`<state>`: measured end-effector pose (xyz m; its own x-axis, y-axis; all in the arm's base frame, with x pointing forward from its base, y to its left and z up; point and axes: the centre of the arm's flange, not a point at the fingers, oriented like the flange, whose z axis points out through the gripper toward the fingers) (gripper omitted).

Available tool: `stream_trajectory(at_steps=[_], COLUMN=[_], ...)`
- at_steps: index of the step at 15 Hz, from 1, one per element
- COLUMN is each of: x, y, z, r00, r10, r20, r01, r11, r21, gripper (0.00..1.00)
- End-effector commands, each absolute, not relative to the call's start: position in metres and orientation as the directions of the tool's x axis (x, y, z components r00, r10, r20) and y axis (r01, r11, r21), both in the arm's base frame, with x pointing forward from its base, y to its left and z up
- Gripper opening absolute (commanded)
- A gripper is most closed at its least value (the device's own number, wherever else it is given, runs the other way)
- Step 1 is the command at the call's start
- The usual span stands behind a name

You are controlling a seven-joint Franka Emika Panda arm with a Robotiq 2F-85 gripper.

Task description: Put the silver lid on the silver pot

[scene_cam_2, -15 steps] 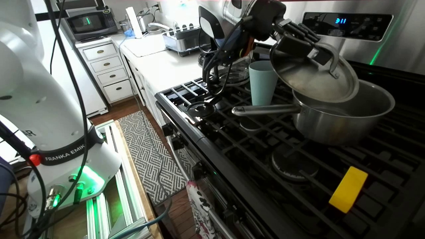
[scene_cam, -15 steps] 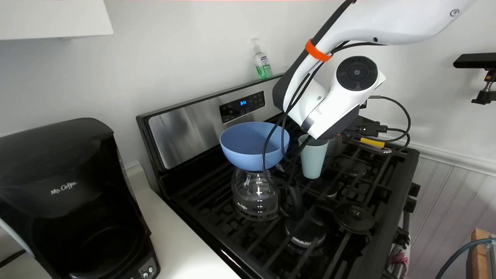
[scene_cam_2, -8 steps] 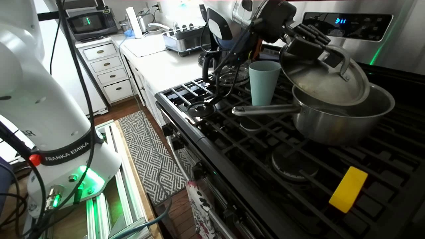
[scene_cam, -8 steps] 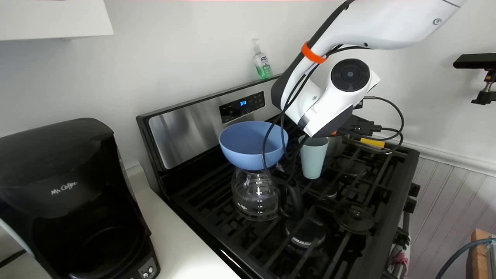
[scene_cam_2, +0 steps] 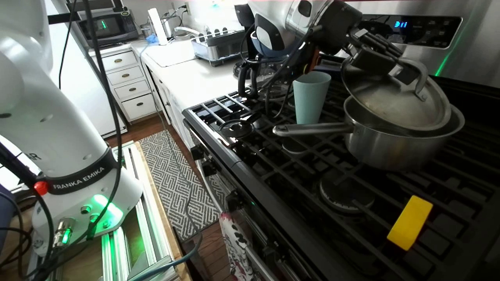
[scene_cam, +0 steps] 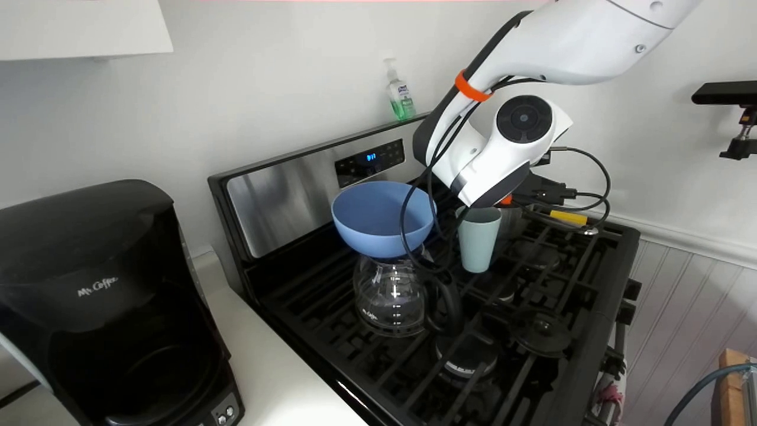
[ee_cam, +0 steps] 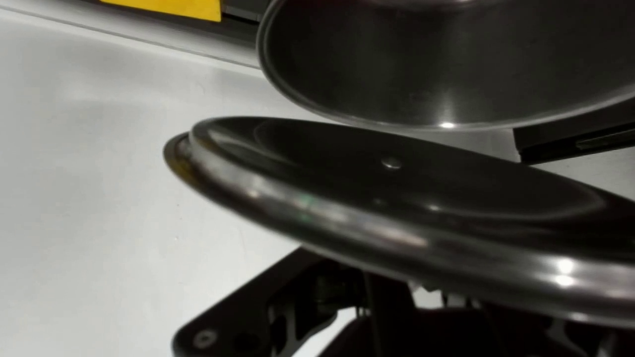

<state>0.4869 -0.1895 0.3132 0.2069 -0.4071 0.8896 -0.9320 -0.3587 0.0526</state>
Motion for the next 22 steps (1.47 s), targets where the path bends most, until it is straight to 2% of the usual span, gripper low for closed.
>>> stream_trajectory(at_steps=[1, 20, 21, 22], x=[0.497, 0.530, 0.531, 0.532], y=[-0.200, -0.203, -0.202, -0.202], z=[0.313, 0.301, 0.300, 0.298], r00=[0.222, 0.274, 0.278, 0.281], r10=[-0.406, -0.390, -0.391, -0.393], r20=[0.887, 0.879, 0.878, 0.876], r01=[-0.936, -0.925, -0.924, -0.924], r11=[-0.344, -0.358, -0.359, -0.358], r21=[0.076, 0.129, 0.133, 0.136], gripper=[0.02, 0.02, 0.33, 0.34])
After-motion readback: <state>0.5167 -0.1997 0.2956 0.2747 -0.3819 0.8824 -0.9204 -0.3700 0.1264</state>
